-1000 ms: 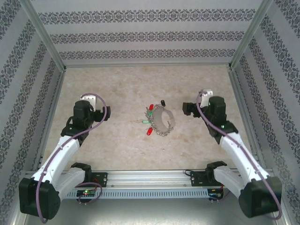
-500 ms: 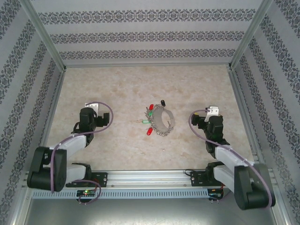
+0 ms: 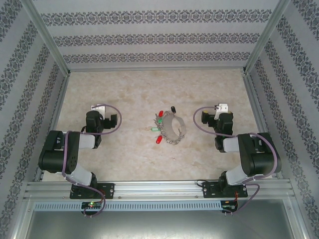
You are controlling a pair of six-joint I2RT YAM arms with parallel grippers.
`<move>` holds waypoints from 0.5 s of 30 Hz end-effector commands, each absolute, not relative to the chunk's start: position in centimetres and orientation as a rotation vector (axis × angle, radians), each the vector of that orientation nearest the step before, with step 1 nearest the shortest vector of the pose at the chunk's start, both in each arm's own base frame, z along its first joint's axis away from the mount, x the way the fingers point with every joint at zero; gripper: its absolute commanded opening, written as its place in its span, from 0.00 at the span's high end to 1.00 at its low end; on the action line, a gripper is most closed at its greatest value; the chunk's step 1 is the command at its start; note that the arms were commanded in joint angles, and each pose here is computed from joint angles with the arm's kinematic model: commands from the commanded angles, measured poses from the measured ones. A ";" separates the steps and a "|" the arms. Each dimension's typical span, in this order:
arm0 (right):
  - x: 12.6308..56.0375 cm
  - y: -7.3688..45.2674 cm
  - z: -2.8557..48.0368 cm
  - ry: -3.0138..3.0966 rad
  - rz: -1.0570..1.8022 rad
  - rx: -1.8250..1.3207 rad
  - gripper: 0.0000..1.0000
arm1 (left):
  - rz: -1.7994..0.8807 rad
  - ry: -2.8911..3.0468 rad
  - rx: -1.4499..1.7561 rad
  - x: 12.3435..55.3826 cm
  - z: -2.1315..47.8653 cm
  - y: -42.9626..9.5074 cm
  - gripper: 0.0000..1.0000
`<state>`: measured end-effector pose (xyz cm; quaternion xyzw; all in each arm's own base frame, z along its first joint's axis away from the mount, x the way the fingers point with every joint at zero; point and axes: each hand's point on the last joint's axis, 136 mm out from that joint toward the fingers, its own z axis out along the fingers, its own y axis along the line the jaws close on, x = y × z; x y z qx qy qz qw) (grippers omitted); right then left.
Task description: Put the keys on the keyring
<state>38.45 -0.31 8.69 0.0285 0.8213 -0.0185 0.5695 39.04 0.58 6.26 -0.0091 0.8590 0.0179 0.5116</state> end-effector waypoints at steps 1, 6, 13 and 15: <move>39.3 -1.7 10.6 1.871 -0.084 0.141 0.02 | 0.036 1.984 -0.028 40.0 8.1 0.8 0.00; 39.3 -1.6 10.7 1.865 -0.090 0.137 0.02 | 0.036 1.982 -0.028 40.0 8.1 0.9 0.00; 39.4 -1.3 10.8 1.866 -0.101 0.118 0.02 | 0.036 1.979 -0.029 39.9 8.2 0.9 0.00; 39.4 -1.3 10.8 1.866 -0.102 0.118 0.02 | 0.036 1.979 -0.028 39.9 8.2 0.9 0.00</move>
